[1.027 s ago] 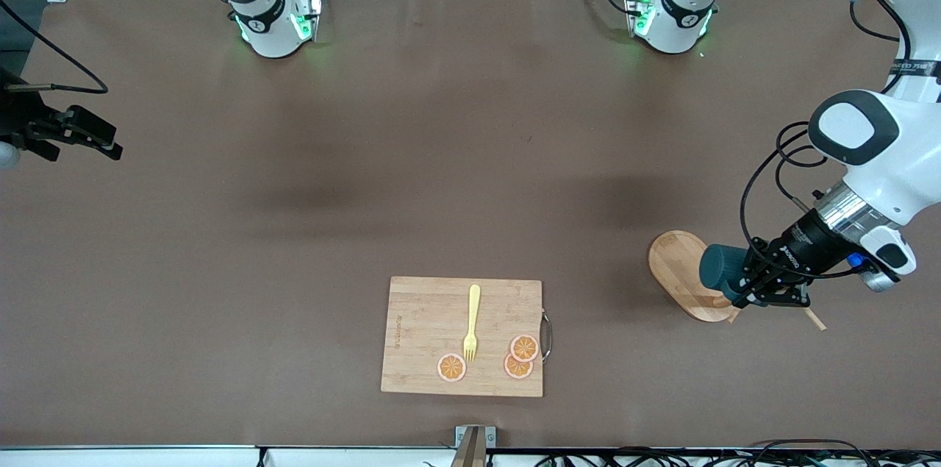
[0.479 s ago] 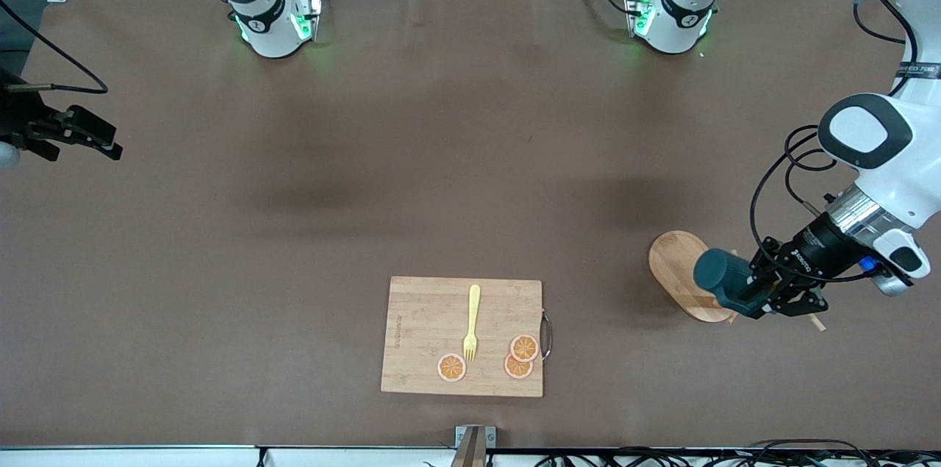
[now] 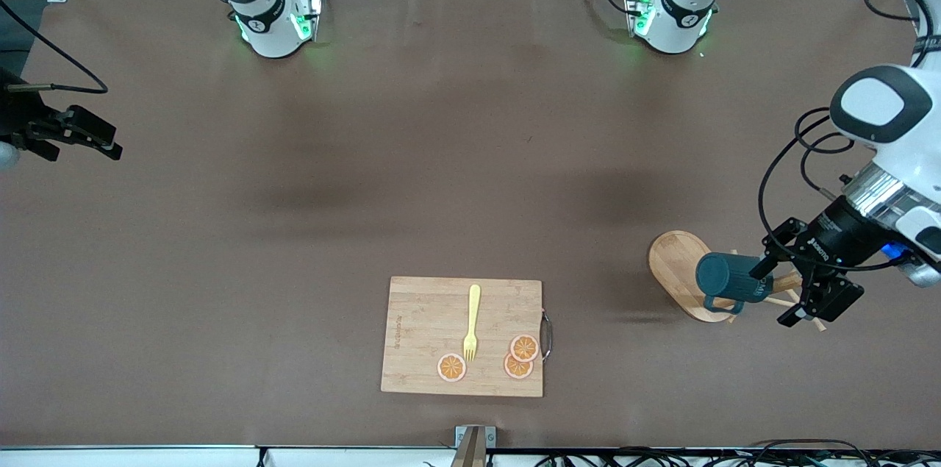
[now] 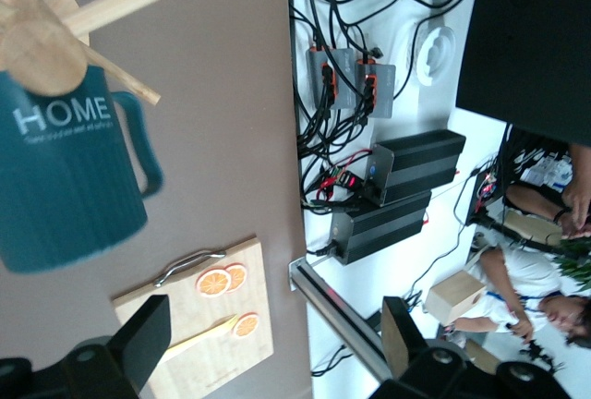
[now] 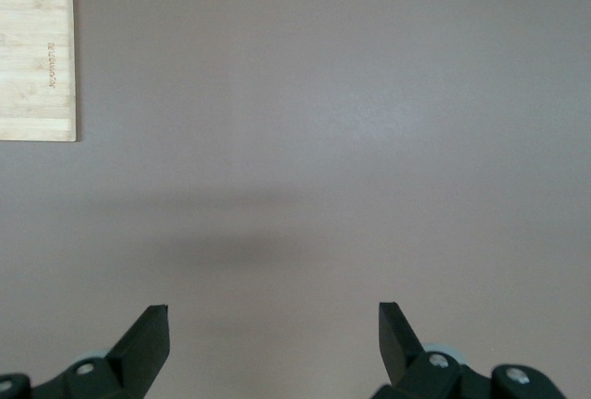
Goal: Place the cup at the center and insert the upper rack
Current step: 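Open the left gripper and withdraw it from the mug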
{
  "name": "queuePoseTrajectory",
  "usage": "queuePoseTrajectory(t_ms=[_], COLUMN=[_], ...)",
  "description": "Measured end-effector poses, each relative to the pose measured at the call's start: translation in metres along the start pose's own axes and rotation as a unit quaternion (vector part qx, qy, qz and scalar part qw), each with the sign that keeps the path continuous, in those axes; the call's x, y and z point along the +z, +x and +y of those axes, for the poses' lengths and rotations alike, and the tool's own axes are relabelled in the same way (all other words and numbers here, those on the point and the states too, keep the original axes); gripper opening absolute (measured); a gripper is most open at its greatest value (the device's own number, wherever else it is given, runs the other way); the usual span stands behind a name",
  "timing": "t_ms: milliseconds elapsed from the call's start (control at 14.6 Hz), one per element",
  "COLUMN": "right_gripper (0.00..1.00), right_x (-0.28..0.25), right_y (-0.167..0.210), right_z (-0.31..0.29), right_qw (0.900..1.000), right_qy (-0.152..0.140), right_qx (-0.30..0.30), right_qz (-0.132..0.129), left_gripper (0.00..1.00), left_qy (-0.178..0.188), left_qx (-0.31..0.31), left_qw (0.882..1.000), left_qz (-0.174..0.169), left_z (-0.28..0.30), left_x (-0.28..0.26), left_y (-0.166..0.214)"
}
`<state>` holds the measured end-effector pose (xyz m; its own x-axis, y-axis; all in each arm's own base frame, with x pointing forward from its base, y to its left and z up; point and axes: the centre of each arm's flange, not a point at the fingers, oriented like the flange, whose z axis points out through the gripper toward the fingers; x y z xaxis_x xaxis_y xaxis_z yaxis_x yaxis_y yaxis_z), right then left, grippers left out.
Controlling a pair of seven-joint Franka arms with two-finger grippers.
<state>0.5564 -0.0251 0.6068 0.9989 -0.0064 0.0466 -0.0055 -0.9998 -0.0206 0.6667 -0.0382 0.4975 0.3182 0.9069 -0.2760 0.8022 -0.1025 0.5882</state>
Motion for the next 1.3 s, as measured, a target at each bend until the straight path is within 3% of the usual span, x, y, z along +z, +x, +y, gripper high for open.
queuePoseTrajectory(t_ms=[205, 342, 548, 685, 1027, 1164, 1301], right_gripper=[1.00, 1.00, 1.00, 1.00, 1.00, 1.00, 1.00], right_x=[0.000, 0.000, 0.000, -0.001, -0.015, -0.015, -0.015], right_y=[0.000, 0.000, 0.000, 0.000, 0.002, 0.002, 0.002], right_z=[0.000, 0.000, 0.000, 0.000, -0.001, -0.001, -0.001], right_qw=[1.000, 1.000, 1.000, 1.000, 1.000, 1.000, 1.000], right_qy=[0.000, 0.000, 0.000, 0.000, -0.001, -0.001, -0.001], right_qx=[0.000, 0.000, 0.000, 0.000, -0.001, -0.001, -0.001], right_qz=[0.000, 0.000, 0.000, 0.001, 0.015, 0.016, 0.016], left_gripper=[1.00, 1.00, 1.00, 1.00, 1.00, 1.00, 1.00], left_qy=[0.045, 0.082, 0.143, 0.185, 0.284, 0.310, 0.327], left_qx=[0.113, 0.200, 0.318, 0.380, 0.501, 0.524, 0.539], left_qw=[0.992, 0.975, 0.935, 0.904, 0.818, 0.793, 0.775], left_qz=[0.036, 0.055, 0.072, 0.066, 0.001, -0.022, -0.042], left_z=[0.008, 0.006, -0.002, -0.008, -0.018, -0.022, -0.021], left_x=[-0.035, -0.053, -0.062, -0.065, -0.102, -0.116, -0.131], left_y=[-0.036, -0.048, -0.047, -0.039, -0.026, -0.028, -0.033])
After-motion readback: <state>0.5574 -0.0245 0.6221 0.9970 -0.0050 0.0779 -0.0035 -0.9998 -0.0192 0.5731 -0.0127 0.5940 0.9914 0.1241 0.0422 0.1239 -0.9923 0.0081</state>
